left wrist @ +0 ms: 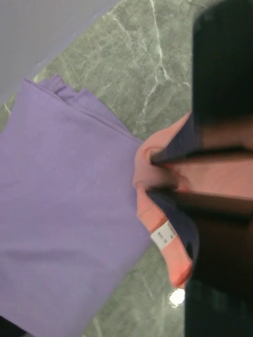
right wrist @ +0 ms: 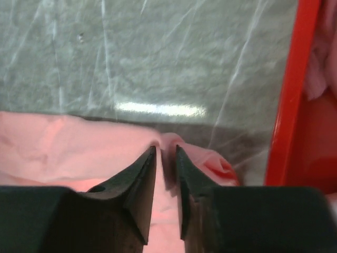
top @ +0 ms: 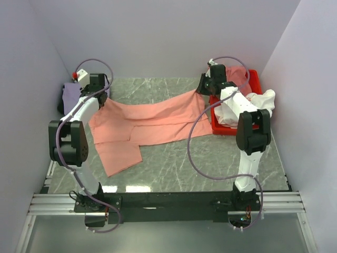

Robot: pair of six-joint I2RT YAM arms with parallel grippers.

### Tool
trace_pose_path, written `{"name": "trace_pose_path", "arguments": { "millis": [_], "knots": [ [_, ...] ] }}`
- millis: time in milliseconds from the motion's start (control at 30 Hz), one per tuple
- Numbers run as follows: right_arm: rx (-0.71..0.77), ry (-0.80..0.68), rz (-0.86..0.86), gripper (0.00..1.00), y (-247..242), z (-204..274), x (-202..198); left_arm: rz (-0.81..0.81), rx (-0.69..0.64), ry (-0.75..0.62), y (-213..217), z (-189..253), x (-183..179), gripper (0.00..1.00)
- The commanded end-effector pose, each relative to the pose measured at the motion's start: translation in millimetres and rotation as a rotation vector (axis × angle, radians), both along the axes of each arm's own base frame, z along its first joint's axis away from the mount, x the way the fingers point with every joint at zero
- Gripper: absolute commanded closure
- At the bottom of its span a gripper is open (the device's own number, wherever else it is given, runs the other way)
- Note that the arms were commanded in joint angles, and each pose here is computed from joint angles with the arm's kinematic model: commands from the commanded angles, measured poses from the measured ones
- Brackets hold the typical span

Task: Fold and stack the t-shirts
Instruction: Flatten the tshirt out

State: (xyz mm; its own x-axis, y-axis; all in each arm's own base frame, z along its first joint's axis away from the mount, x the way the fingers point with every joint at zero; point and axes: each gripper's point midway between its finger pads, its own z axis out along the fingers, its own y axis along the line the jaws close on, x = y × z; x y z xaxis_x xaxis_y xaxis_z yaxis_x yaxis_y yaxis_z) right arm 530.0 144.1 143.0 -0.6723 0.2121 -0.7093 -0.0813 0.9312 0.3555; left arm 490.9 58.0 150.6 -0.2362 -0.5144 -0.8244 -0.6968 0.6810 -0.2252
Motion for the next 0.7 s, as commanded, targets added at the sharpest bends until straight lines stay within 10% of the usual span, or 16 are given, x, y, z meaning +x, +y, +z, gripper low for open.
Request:
{"name": "trace_pose_path", "arguments": {
  "millis": [0, 100, 133, 400, 667],
  "knots": [
    [-0.057, -0.121, -0.036, 0.67, -12.1, 41.9, 29.2, -0.012, 0.0, -0.107, 1.1, 38.5, 24.6, 0.63],
    [-0.076, -0.117, -0.047, 0.18, -14.4, 51.1, 28.9, -0.001, -0.006, -0.097, 1.5, 49.3, 21.0, 0.17],
    [-0.077, -0.119, -0.046, 0.16, -15.7, 54.1, 26.1, 0.001, -0.013, -0.101, 1.1, 53.8, 18.7, 0.01],
    [0.106, -0.149, -0.1, 0.13, -12.4, 105.4, -57.2, 0.009, -0.168, -0.189, -14.5, 95.2, -57.3, 0.01],
    [0.213, -0.118, -0.101, 0.12, -1.6, 94.6, -150.5, 0.022, -0.328, 0.021, -48.3, 20.6, -181.4, 0.01]
  ]
}}
